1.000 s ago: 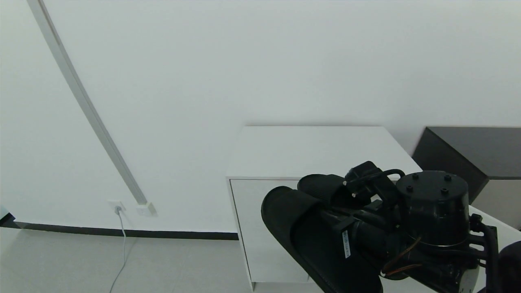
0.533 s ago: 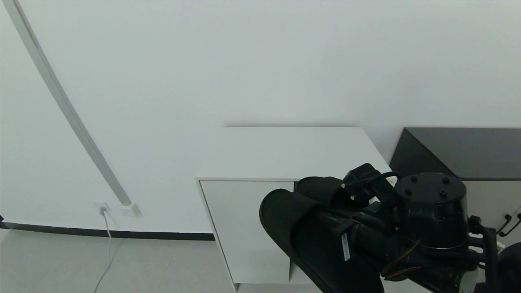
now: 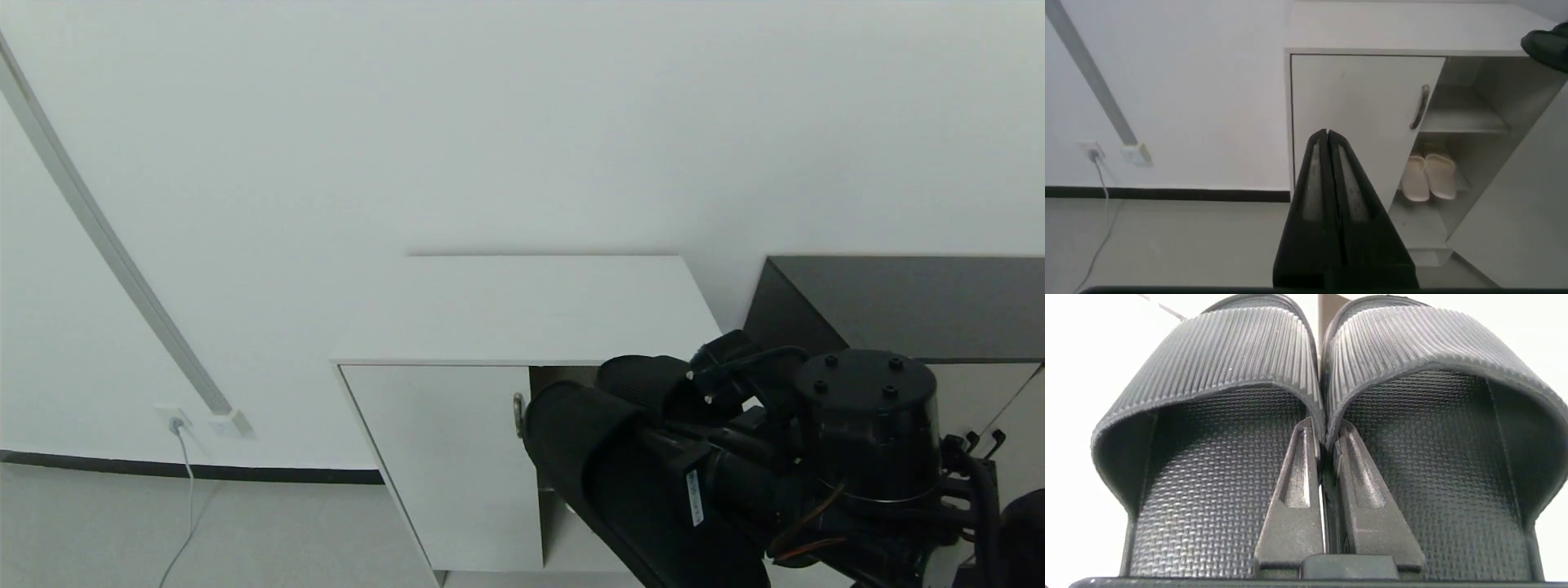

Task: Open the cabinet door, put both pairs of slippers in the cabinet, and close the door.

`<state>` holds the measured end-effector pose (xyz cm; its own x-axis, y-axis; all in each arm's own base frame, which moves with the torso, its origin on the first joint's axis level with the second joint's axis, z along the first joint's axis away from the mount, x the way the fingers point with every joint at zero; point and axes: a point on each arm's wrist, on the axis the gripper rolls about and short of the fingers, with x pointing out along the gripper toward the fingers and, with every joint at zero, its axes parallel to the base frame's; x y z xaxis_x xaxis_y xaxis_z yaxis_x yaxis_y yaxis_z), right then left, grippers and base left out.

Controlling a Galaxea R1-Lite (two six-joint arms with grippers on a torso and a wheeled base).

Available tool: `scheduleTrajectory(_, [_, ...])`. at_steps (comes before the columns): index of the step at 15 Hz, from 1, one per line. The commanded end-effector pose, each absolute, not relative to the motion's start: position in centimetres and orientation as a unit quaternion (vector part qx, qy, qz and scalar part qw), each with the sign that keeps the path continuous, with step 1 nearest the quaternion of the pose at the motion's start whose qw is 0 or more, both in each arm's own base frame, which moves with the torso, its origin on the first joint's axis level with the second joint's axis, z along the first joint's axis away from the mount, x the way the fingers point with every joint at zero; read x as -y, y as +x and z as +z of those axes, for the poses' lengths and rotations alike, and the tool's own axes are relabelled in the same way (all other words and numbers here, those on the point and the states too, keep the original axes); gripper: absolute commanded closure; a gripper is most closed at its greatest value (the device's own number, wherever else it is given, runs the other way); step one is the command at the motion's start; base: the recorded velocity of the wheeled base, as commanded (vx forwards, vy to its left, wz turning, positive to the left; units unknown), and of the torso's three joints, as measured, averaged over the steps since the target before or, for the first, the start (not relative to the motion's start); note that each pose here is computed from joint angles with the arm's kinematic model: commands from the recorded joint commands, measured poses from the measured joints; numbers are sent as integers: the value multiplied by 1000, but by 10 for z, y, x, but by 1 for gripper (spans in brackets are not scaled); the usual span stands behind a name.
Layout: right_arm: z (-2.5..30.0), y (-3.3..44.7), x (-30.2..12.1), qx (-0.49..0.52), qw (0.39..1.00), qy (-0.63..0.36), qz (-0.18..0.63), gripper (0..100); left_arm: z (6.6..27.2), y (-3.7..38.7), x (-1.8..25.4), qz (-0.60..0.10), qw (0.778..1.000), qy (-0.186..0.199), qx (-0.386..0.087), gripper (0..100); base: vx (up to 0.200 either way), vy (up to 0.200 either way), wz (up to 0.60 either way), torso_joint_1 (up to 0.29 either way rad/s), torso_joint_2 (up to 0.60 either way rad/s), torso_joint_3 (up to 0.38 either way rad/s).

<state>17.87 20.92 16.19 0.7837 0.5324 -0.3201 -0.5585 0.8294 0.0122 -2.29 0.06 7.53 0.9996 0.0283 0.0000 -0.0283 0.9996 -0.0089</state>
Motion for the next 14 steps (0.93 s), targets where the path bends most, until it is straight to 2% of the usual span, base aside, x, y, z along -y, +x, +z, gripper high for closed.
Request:
scheduleTrajectory(1, [161, 177, -208, -158, 943, -43, 290, 100, 75, -23, -1, 15, 1000, -5, -1, 100, 0, 0, 0, 0, 0, 0])
scheduleTrajectory(14, [160, 168, -200, -156, 940, -55, 298, 100, 75, -23, -1, 15, 1000, -5, 0, 100, 0, 0, 0, 0, 0, 0])
